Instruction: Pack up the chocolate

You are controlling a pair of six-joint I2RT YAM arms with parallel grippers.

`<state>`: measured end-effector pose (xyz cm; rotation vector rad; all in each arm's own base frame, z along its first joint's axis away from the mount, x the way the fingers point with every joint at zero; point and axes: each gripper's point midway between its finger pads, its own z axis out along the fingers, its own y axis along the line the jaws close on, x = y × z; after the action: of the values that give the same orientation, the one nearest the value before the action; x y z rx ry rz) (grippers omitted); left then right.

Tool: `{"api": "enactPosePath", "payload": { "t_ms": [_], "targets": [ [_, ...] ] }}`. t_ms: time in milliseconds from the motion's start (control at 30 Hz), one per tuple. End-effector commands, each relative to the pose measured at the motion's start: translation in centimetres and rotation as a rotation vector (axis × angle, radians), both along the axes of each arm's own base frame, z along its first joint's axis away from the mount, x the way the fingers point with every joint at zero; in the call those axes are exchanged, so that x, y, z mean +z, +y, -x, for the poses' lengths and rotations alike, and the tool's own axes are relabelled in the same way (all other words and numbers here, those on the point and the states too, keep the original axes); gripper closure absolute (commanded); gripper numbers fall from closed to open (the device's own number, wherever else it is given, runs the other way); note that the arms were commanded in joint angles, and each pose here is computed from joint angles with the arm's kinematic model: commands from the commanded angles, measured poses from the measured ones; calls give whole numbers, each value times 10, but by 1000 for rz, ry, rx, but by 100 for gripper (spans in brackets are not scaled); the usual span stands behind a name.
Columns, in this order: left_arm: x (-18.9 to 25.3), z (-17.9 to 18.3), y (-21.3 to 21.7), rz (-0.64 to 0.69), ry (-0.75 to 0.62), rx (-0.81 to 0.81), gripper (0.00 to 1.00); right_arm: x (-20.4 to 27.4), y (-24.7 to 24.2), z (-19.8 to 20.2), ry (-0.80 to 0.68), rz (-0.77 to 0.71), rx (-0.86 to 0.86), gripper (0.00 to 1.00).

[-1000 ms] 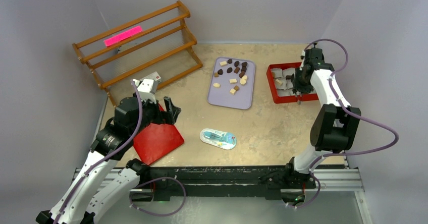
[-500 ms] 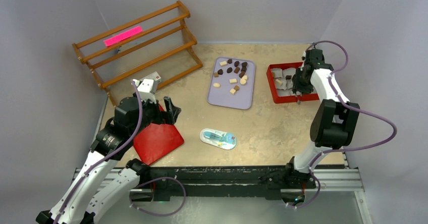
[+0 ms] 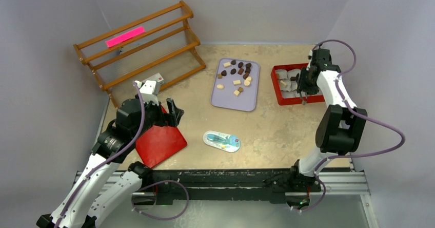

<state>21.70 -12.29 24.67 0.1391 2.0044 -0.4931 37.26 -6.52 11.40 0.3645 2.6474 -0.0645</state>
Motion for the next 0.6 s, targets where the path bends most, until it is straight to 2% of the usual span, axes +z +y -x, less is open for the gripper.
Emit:
{"api": "enactPosePath", "payload": {
  "t_ms": [0,300,567],
  "targets": [
    [2,-3,-1,-7,-24,-10,0,42,5,-5,-121,-12,14,61],
    [2,-3,-1,-7,-24,-8,0,68,39,-3,-214,-41,107,62],
    [4,-3,0,-5,-30,-4,0,82,106,-4,-270,-15,286,62]
  ]
}}
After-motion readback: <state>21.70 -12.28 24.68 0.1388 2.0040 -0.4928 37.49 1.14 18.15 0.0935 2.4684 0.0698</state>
